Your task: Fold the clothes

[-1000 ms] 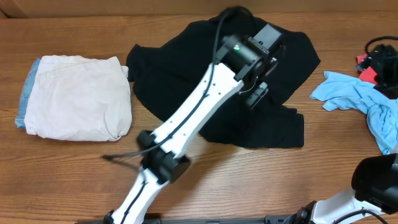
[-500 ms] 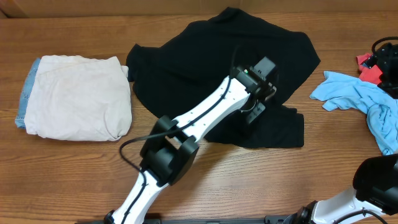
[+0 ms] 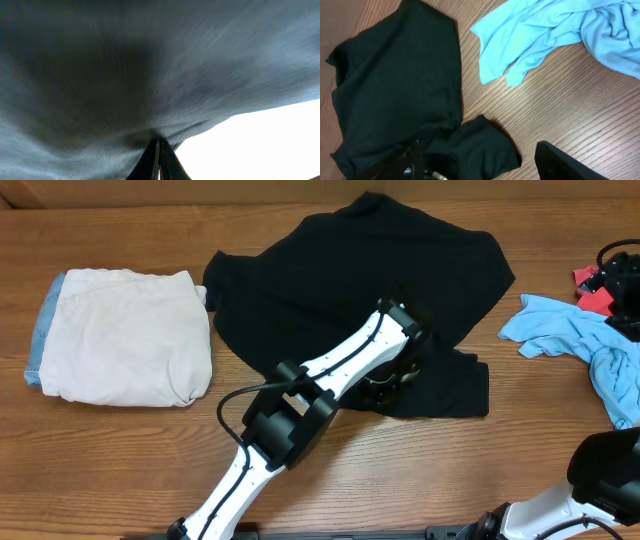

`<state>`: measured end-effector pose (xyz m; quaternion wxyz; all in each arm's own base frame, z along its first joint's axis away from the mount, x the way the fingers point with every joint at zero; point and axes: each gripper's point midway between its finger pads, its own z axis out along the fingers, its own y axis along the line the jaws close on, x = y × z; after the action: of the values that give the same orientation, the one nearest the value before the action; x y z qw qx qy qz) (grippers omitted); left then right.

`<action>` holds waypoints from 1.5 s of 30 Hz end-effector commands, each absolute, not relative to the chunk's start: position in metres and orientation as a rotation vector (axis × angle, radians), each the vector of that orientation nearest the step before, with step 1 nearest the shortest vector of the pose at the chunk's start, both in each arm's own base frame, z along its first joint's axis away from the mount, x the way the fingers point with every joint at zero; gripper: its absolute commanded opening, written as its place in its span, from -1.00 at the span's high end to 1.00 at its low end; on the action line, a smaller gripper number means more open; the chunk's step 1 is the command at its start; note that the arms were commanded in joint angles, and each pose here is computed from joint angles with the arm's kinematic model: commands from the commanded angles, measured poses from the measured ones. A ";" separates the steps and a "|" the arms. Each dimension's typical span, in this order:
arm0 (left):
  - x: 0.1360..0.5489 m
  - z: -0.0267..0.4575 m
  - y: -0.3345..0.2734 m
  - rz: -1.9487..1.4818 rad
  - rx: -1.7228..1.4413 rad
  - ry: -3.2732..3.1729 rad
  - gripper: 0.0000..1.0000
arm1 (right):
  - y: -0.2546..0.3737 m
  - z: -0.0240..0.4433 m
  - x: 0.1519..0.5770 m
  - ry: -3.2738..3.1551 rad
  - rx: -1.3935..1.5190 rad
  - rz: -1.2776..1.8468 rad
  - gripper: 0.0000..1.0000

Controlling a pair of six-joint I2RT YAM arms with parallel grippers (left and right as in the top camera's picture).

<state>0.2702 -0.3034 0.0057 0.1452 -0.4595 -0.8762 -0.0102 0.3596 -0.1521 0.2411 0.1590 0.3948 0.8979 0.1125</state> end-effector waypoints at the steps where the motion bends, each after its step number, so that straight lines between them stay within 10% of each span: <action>1: 0.271 0.000 -0.272 -0.231 -1.240 -2.496 0.92 | -0.151 0.253 0.359 2.539 1.098 0.323 -0.51; 16: 0.277 0.095 -0.237 -0.209 -1.102 -2.662 0.91 | -0.152 0.254 0.361 2.531 1.093 0.321 -0.51; 25: 0.281 0.089 -0.347 0.145 -1.631 -2.710 -0.47 | -0.152 0.254 0.361 2.531 1.092 0.321 -0.51; 36: 0.266 0.011 -0.390 0.116 -1.796 -2.577 -0.73 | -0.151 0.254 0.361 2.532 1.092 0.322 -0.51; 39: 0.270 0.011 -0.390 0.120 -1.793 -2.588 -0.40 | -0.151 0.254 0.360 2.536 1.095 0.322 -0.51; 42: 0.269 0.011 -0.386 0.112 -1.779 -2.582 0.74 | -0.151 0.254 0.360 2.537 1.096 0.323 -0.51; 45: 0.260 0.011 -0.368 0.061 -1.725 -2.527 0.92 | -0.150 0.253 0.359 2.540 1.096 0.322 -0.51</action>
<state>0.2637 -0.3800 0.0057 0.0194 -0.5608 -0.8273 0.0270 0.3602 -0.1524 0.2413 0.1603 0.3946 0.8978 0.1123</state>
